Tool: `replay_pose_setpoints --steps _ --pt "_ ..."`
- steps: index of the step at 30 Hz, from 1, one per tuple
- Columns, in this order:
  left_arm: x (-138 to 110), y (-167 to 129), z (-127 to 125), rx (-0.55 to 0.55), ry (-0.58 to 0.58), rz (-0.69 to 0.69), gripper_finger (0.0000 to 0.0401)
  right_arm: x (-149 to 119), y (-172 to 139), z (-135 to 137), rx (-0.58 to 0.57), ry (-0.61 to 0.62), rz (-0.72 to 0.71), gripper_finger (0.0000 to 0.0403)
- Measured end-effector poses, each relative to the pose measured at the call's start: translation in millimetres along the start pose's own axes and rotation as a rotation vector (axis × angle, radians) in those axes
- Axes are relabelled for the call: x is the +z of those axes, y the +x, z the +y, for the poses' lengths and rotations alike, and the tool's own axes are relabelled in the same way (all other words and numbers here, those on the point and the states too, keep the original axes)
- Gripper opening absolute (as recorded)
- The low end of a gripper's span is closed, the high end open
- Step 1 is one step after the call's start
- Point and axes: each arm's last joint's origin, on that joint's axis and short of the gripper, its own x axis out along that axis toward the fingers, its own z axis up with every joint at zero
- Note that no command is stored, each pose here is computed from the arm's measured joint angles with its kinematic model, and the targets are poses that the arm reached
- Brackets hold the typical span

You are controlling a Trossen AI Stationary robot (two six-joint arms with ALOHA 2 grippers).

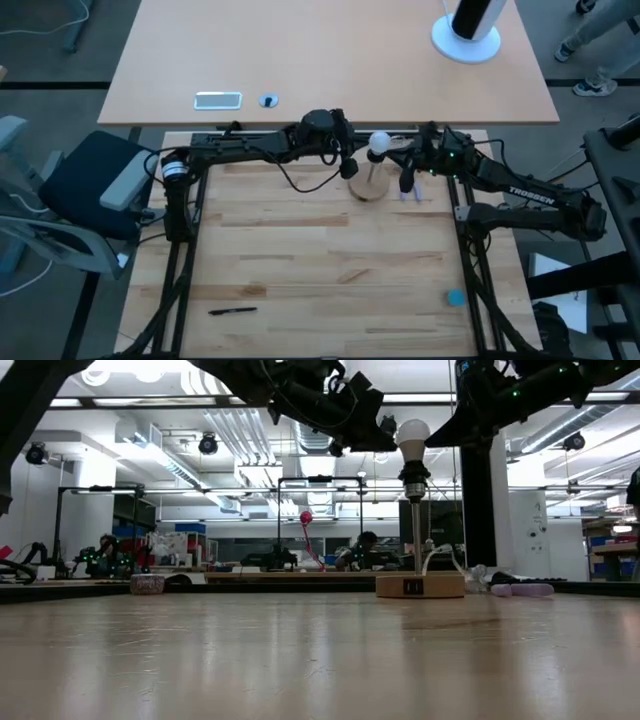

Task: Screw lightbulb
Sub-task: Insert the lightbulb on the lamp, then remove the lightbulb from the lamp

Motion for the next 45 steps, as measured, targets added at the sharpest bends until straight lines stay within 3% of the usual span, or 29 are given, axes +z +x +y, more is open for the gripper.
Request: replay_pose_setpoints --steps 6,11,25,34,45 --pt "-7 -2 -3 -0.021 -0.008 0.085 0.0000 -8 -4 -1 -0.080 0.033 0.086 0.0013" --pt "0 -5 -4 -0.066 -0.004 0.038 0.0000 -4 -5 -4 -0.171 -0.005 0.052 0.0013" --pt "6 -5 -2 -0.076 0.002 -0.034 0.0000 2 -3 -3 -0.130 -0.055 -0.009 0.0013" --pt "4 -7 -2 -0.079 0.002 0.008 0.0000 0 -6 -2 -0.114 -0.023 0.016 0.0013" --pt "0 -10 12 0.044 0.043 0.057 0.0000 5 -16 -2 -0.123 0.003 -0.033 0.0013"
